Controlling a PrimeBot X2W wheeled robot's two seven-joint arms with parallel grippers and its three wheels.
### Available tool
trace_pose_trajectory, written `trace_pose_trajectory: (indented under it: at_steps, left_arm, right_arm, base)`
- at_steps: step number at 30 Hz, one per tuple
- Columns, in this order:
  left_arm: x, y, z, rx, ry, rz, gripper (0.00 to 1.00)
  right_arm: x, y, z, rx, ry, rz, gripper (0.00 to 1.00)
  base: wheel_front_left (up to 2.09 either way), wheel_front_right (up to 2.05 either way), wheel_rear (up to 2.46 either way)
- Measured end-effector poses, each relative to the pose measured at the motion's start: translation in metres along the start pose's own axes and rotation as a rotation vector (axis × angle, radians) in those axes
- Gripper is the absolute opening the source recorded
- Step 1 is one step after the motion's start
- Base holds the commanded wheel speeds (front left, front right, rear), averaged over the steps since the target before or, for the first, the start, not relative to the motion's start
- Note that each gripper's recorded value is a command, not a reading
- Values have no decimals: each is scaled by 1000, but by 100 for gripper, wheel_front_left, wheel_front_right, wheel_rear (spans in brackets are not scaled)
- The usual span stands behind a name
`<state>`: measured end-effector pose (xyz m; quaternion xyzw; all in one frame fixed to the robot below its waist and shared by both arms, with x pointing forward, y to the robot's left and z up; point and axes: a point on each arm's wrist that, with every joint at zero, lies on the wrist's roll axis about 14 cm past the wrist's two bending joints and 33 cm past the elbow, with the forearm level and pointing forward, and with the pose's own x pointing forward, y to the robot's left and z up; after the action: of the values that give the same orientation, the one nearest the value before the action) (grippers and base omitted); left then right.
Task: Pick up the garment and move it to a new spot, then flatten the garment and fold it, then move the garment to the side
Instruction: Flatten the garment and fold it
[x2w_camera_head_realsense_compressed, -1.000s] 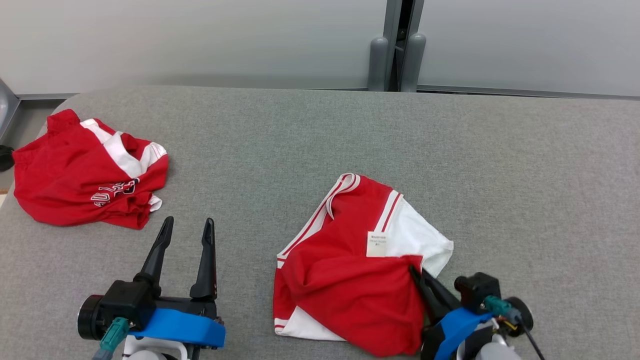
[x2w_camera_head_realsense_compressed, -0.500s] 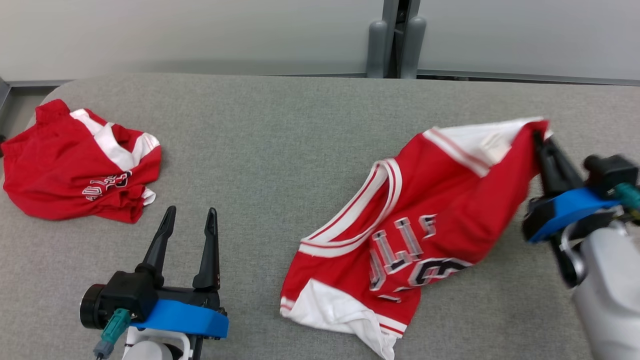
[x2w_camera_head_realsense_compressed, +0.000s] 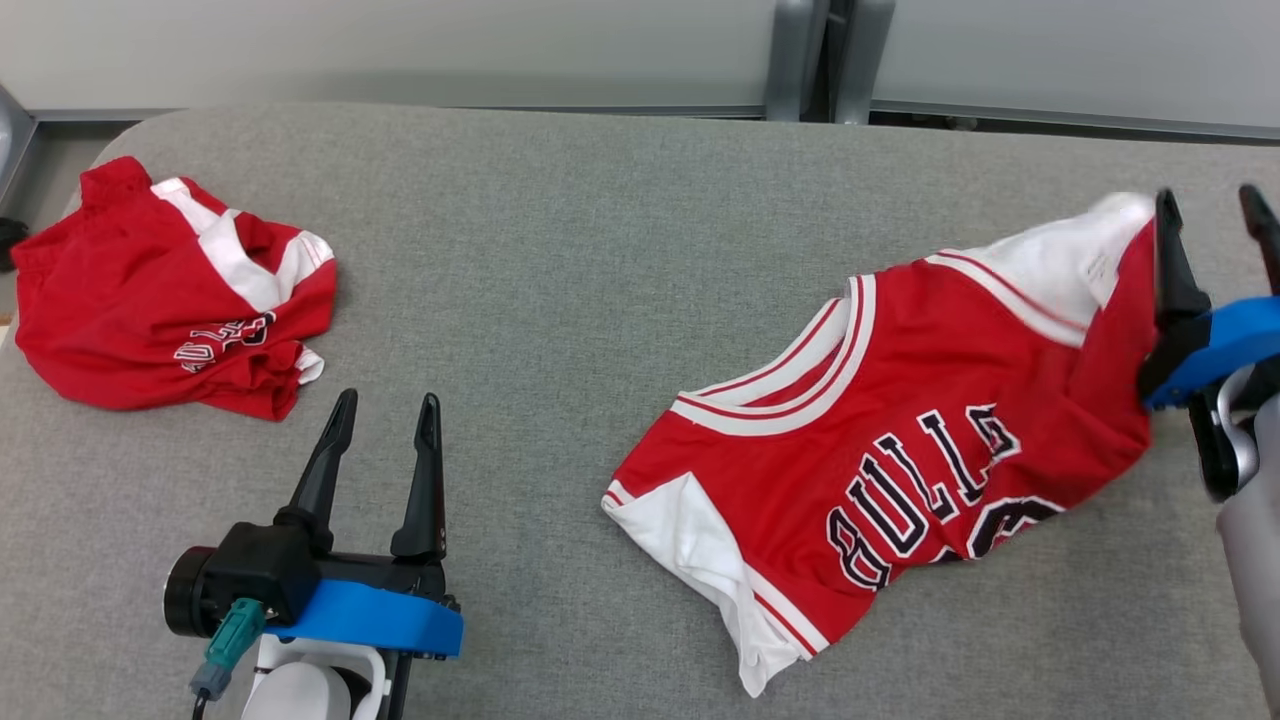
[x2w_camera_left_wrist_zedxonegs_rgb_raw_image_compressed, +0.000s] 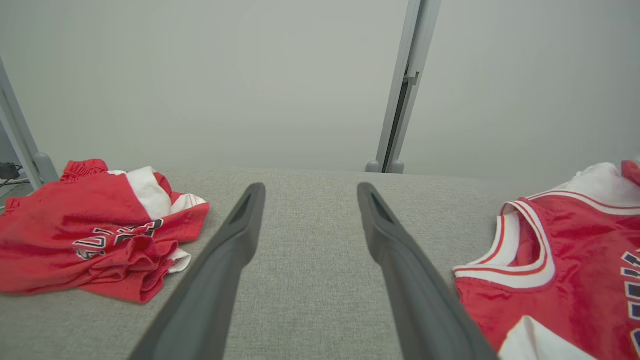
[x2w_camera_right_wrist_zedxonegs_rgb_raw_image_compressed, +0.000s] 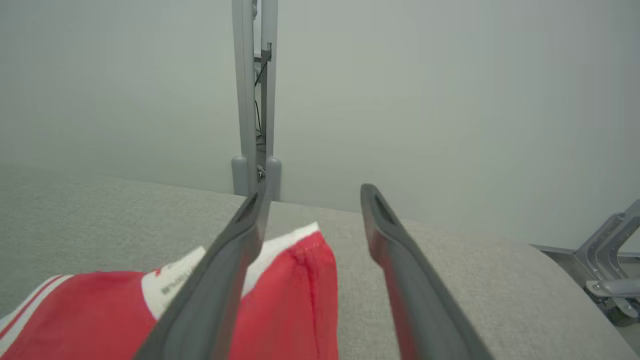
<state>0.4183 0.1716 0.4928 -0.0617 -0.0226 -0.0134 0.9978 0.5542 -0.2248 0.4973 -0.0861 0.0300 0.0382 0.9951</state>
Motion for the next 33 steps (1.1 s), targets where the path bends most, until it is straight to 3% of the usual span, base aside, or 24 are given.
trace_pose_trajectory:
  at_steps: [4, 11, 23, 33]
  left_arm:
    - [1, -5, 4, -1, -12, -14, 100]
    - [-1, -14, 11, 3, -31, -42, 100]
    - [-13, -24, 20, 5, -52, -75, 100]
    - [-16, -33, 21, 2, -54, -101, 100]
  right_arm:
    - [-6, 5, 45, -18, -153, 3, 100]
    - [-56, 36, 59, 13, -253, 42, 100]
    - [-139, 69, 24, 143, -189, 52, 100]
    - [-158, 69, 16, 164, -170, 34, 100]
  base:
    - [0, 0, 0]
    - [0, 0, 0]
    - [0, 0, 0]
    - [0, 0, 0]
